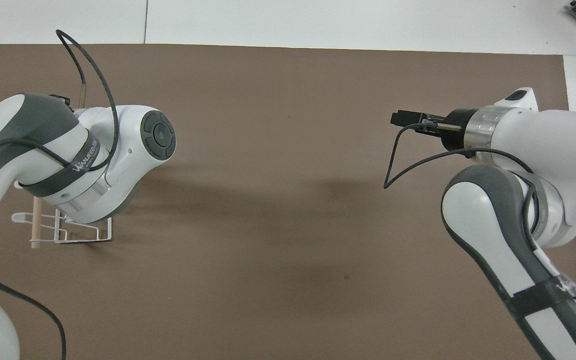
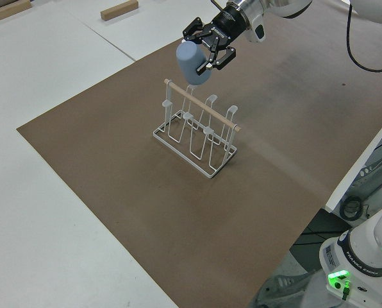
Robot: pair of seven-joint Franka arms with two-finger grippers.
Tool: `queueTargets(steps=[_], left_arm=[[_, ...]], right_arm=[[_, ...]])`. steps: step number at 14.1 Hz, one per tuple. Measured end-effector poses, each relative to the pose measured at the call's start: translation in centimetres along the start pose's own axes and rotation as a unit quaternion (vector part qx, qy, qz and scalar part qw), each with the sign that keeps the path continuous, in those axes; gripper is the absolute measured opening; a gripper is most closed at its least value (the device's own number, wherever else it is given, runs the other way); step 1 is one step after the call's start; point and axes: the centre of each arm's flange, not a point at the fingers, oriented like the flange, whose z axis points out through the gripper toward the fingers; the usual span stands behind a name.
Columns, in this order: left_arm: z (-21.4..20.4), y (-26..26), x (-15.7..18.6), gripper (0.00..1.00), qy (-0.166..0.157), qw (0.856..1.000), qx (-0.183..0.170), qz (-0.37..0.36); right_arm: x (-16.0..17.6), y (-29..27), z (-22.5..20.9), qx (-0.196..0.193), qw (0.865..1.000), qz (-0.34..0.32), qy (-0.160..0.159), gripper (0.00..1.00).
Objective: Hang cup on cup holder
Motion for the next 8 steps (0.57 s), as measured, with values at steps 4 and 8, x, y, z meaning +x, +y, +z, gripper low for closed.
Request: queueTargets(steps=[4,8], left_arm=[[1.5,-0.5,0.5,0.78,-0.013,1.0,0.008,-0.01],[1.3,-0.5,1.0,0.78,-0.017,1.0,0.013,-0.016]], right_arm=[[-0.4,2.0,0.2,-0.109,0.983,-0.138,-0.048,1.0],[-2.1,2.5,-0.1,-0.155,0.963,-0.161,-0.152,1.0]])
